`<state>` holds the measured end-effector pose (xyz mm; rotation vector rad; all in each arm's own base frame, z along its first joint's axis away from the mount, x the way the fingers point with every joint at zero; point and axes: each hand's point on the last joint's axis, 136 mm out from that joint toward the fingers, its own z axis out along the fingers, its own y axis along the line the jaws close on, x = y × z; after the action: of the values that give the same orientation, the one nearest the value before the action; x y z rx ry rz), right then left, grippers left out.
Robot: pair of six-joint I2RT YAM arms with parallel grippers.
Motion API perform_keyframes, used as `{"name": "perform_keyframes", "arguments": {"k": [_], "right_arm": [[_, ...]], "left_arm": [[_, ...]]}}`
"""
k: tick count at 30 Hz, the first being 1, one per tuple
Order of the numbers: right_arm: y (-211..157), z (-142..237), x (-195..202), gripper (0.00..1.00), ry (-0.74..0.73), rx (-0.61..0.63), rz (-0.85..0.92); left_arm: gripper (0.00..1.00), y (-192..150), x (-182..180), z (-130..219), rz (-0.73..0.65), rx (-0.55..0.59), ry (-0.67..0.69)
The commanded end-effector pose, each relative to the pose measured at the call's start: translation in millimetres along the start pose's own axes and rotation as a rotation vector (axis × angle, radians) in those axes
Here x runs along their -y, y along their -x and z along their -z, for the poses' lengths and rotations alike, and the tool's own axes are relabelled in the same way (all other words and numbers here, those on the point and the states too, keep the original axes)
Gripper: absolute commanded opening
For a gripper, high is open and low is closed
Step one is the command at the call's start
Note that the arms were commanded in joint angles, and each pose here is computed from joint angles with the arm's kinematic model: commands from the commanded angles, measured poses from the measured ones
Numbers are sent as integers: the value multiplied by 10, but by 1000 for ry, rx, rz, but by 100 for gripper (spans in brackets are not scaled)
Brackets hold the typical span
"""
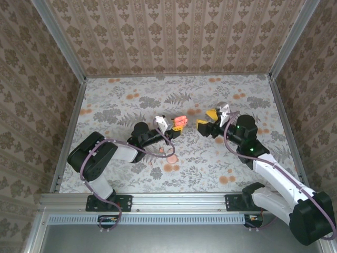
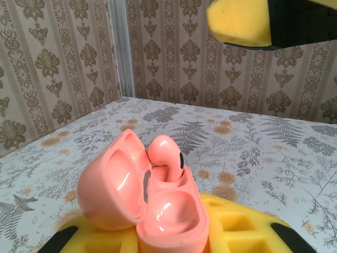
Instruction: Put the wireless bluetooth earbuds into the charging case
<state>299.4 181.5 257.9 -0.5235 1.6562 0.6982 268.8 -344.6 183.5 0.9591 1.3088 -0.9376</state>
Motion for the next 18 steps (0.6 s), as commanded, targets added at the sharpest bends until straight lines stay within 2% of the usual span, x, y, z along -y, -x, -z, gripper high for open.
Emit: {"name": "perform_keyframes", "arguments": {"k": [1,6,9,12,18], "right_arm": [[-174,67,-124,74,90,-39,109],[-250,101,-195,70,142,-26,271],[-280,85,-133,73,122,-49,296],[-367,83,-159,75,164,-81,341],[-487,65,-277,68,275,-115,391]], "left_arm": [[18,249,36,5,-54,65,-25],[18,279,74,10,-59,72,-51],[18,298,111,23,-63,76,-67],[18,321,125,32,-68,81,-74],[18,361,147,42,-78,89,-84]]}}
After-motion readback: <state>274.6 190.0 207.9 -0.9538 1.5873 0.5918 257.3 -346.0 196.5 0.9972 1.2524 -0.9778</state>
